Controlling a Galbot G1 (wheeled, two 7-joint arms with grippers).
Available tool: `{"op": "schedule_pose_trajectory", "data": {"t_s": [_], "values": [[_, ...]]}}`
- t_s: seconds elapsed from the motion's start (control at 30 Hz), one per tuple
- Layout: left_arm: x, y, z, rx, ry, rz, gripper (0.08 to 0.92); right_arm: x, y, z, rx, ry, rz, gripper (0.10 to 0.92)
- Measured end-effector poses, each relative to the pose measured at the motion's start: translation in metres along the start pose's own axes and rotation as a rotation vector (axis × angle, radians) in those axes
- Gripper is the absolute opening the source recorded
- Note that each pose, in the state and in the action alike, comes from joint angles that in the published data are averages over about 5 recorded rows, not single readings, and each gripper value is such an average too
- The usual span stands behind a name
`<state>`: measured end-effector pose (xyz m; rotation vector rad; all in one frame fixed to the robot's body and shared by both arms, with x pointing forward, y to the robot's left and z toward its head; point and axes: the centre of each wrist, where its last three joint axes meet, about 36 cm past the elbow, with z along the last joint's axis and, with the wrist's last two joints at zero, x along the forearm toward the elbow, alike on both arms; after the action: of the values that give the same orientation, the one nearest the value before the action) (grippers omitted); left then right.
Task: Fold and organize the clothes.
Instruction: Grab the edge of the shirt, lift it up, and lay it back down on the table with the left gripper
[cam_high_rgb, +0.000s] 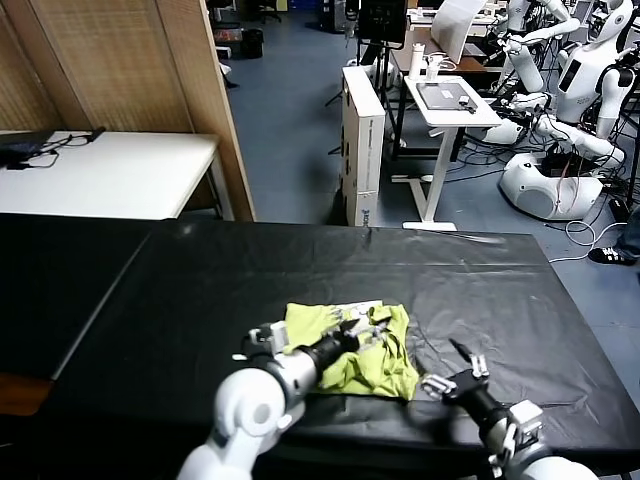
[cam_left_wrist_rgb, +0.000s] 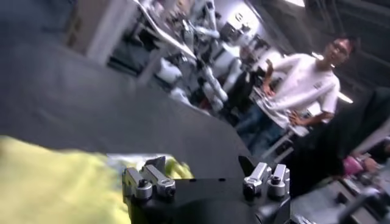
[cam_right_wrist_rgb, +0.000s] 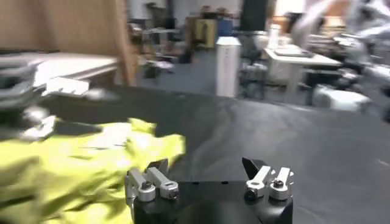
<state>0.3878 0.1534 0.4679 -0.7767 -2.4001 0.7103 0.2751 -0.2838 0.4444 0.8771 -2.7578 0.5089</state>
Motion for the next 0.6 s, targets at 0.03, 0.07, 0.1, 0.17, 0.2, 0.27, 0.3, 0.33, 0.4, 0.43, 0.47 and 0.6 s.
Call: {"op": "schedule_pose_trajectory", "data": {"t_s": [0.03,0.07,0.1,0.17,0.2,0.27,0.3,0.33,0.4,0.43,0.47,0.6], "values": [[0.006,0.005,-0.004,-0.012,-0.009,-0.018,0.907,-0.001,0.001,0.000,0.042,-0.001,-0.026,0.907],[0.012,0.010,-0.008,-0.024,-0.016,-0.036,0.907,-0.002,0.002,0.001,0.083,0.000,-0.048,0.907],[0.018,0.014,-0.011,-0.037,-0.022,-0.054,0.907,-0.004,0.002,0.002,0.121,0.003,-0.066,0.907],[0.026,0.020,-0.015,-0.063,-0.030,-0.084,0.907,-0.008,0.004,0.006,0.186,0.012,-0.093,0.907],[0.029,0.022,-0.015,-0.074,-0.032,-0.096,0.907,-0.009,0.005,0.008,0.209,0.017,-0.101,0.907],[0.034,0.024,-0.014,-0.094,-0.032,-0.114,0.907,-0.013,0.008,0.013,0.242,0.029,-0.112,0.900],[0.035,0.025,-0.013,-0.100,-0.030,-0.121,0.907,-0.014,0.009,0.016,0.253,0.034,-0.116,0.891],[0.036,0.025,-0.012,-0.104,-0.028,-0.127,0.907,-0.015,0.010,0.018,0.262,0.039,-0.119,0.878],[0.039,0.027,-0.009,-0.106,-0.022,-0.136,0.907,-0.018,0.012,0.024,0.273,0.049,-0.123,0.854],[0.040,0.028,-0.007,-0.106,-0.019,-0.140,0.907,-0.019,0.012,0.026,0.273,0.053,-0.123,0.839],[0.041,0.029,-0.006,-0.106,-0.016,-0.144,0.907,-0.020,0.013,0.028,0.272,0.056,-0.123,0.829],[0.045,0.031,-0.004,-0.107,-0.012,-0.156,0.907,-0.024,0.015,0.033,0.265,0.060,-0.121,0.748]]}}
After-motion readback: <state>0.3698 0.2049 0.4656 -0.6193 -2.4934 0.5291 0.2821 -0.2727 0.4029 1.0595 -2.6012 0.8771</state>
